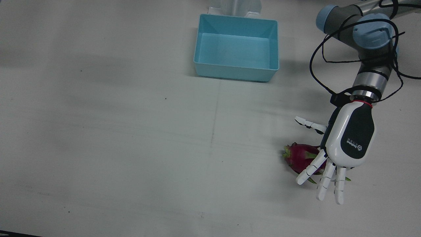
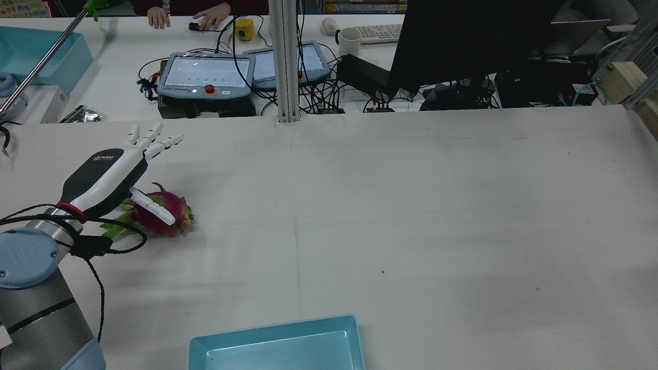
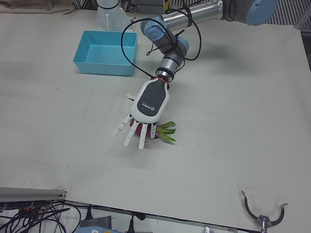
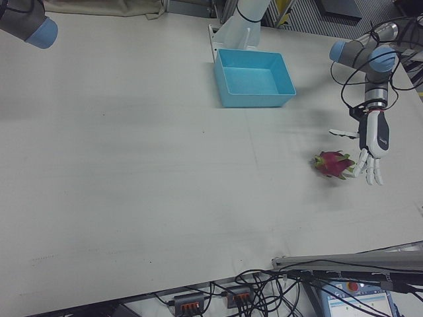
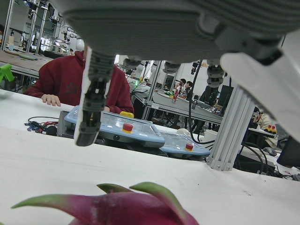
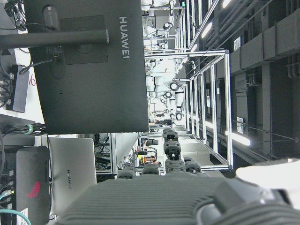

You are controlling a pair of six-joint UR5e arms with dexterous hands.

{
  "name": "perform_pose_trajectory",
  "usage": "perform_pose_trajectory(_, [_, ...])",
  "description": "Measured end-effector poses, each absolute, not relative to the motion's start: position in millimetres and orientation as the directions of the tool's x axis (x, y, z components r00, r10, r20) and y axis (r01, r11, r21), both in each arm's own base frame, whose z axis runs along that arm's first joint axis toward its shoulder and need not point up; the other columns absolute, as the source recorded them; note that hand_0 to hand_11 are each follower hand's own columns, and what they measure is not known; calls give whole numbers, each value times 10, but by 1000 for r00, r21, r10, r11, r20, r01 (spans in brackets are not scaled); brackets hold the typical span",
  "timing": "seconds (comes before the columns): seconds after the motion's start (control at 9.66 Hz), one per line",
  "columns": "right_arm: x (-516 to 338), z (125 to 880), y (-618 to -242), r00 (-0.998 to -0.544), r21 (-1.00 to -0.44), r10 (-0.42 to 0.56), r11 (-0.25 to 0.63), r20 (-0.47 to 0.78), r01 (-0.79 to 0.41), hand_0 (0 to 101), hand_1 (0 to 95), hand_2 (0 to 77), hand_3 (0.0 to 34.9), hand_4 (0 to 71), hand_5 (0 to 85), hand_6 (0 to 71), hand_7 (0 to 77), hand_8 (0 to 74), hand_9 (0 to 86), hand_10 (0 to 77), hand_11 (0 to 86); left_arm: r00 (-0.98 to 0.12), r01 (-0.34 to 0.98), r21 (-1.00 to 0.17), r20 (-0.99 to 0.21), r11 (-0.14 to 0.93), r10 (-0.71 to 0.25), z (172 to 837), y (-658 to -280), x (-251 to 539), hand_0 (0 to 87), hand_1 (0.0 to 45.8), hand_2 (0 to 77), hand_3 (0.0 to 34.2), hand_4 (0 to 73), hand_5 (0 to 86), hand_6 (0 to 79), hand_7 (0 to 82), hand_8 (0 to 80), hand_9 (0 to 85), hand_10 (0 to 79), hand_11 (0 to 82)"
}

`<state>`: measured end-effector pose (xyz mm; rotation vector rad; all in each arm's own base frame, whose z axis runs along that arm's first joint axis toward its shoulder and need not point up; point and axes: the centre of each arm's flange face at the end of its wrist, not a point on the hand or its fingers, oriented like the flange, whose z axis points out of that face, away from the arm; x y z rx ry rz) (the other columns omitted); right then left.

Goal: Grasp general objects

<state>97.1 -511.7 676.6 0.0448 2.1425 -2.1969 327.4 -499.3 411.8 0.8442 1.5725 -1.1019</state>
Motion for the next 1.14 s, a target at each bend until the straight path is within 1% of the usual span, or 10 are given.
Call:
perform_pose_trajectory(0.1, [971, 6764, -5118, -997, -997, -31, -24, -72, 72, 0, 60, 16, 0, 0, 0, 0, 0, 0, 11, 0, 11, -255, 913, -242, -967, 329, -5, 4203, -4994, 3313, 515, 0, 11, 300, 0, 54, 5, 38, 16, 11, 649, 5])
perform_pose_trajectory(0.21, [971, 6762, -5118, -997, -997, -32, -23, -72, 72, 0, 60, 16, 0, 0, 0, 0, 0, 0, 11, 0, 11, -255, 914, -242, -967, 324, -4, 4271, -5008, 3345, 515, 0, 11, 301, 0, 38, 5, 38, 16, 11, 649, 5])
perform_pose_trajectory(0.72, [973, 6759, -5118, -997, -997, -32, -23, -72, 72, 0, 60, 16, 0, 0, 0, 0, 0, 0, 11, 0, 11, -261, 914, -246, -965, 324, 2, 4568, -5067, 3465, 508, 0, 11, 301, 0, 27, 5, 38, 16, 11, 649, 5])
perform_pose_trajectory(1.14, [975, 6754, -5119, -997, -997, -32, -22, -72, 73, 0, 60, 16, 0, 0, 0, 0, 0, 0, 11, 0, 5, -261, 913, -246, -965, 326, 3, 4665, -5081, 3535, 511, 0, 11, 301, 0, 27, 5, 38, 16, 11, 649, 5])
